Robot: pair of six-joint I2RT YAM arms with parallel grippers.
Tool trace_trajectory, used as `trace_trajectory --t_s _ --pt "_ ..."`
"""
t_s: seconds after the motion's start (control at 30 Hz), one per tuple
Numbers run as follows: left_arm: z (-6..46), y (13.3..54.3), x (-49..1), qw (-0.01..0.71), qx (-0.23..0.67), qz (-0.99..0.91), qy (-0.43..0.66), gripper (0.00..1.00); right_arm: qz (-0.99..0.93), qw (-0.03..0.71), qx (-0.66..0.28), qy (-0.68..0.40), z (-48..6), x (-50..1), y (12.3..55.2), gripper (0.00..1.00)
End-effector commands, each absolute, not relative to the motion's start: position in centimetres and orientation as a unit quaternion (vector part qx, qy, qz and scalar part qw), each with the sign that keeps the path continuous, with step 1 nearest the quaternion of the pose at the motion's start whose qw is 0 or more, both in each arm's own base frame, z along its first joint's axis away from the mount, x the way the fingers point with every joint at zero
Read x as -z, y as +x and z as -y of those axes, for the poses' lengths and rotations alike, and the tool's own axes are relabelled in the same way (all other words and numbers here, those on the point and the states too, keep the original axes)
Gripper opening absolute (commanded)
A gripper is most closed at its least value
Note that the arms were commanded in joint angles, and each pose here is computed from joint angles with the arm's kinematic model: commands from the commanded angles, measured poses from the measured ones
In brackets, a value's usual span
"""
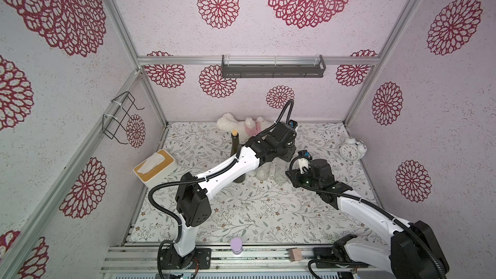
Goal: Remove the label from the bottle
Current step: Tear open the label from the bottle.
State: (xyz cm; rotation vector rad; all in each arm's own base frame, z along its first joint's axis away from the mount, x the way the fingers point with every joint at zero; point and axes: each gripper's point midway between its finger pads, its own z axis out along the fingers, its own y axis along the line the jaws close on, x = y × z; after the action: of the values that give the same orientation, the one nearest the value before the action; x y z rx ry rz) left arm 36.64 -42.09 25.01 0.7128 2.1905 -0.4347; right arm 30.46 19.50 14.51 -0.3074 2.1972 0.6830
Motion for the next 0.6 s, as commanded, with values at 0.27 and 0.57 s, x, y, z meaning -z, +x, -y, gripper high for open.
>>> trace_trajectory --t_s 0.27,0.57 --pt "42.44 36.24 -23.32 0.368 0.162 -0.869 0.288 0.11 -0.849 0.431 -0.281 -0.125 -20.35 -17.17 31.73 0.12" --pt "42.36 36.26 -23.41 0.37 0.16 -0.869 0.287 0.11 -0.853 0.425 -0.276 -0.125 -20.07 -16.69 31.49 0.0"
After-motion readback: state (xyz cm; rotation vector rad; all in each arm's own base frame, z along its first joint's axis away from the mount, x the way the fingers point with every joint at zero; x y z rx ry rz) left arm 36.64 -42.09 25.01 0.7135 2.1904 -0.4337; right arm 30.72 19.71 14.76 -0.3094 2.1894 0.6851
